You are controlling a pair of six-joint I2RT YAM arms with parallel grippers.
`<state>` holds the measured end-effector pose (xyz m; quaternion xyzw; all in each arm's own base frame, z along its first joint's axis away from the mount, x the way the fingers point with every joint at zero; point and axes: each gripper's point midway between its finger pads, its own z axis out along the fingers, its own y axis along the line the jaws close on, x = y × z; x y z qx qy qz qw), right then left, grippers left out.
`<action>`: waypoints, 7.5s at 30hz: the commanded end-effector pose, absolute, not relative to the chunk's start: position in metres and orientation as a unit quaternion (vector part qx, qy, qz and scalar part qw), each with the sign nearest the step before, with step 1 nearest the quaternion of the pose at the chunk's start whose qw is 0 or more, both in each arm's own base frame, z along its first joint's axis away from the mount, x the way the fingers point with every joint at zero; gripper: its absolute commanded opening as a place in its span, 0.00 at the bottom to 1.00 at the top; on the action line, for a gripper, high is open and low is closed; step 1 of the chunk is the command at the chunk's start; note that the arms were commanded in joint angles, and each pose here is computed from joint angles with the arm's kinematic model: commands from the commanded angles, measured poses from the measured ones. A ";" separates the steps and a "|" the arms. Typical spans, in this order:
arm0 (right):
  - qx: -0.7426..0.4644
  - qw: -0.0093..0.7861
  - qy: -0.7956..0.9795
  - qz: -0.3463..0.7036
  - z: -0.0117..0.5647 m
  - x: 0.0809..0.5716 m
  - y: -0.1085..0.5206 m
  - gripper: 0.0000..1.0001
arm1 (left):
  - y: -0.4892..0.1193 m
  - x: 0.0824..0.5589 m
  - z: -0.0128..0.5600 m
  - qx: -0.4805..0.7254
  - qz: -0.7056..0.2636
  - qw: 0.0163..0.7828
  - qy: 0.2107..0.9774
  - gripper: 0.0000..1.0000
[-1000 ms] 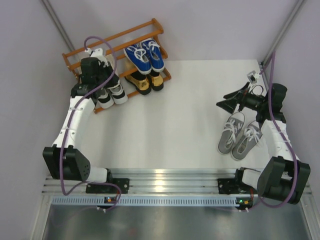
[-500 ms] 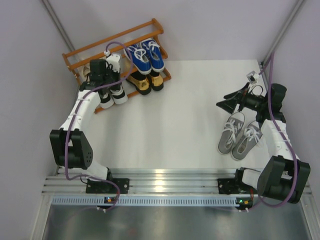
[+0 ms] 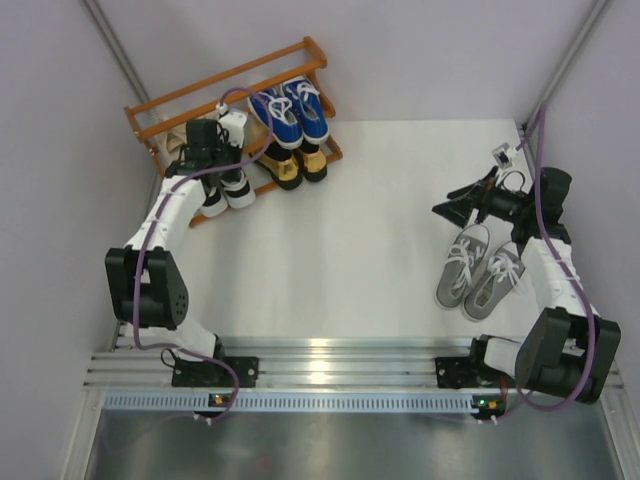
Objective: Place and organize the shoes onto the shoe shelf
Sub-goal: Place the shoe at the shoe shelf, then pick up the shoe at the center of the board, then place the shoe at the shoe shelf.
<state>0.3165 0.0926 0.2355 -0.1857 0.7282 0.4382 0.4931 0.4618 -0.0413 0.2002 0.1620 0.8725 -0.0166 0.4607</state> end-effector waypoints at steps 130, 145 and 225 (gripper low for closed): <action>-0.199 0.403 0.735 0.507 0.232 0.308 0.175 0.00 | -0.423 0.241 0.186 -0.038 -0.491 0.499 0.713 0.80; -0.206 0.402 0.733 0.509 0.226 0.302 0.175 0.00 | -0.397 0.245 0.221 -0.037 -0.489 0.566 0.663 0.70; -0.218 0.507 0.726 0.410 0.248 0.304 0.101 0.99 | -0.183 0.324 0.388 -0.166 -0.478 0.635 0.583 0.00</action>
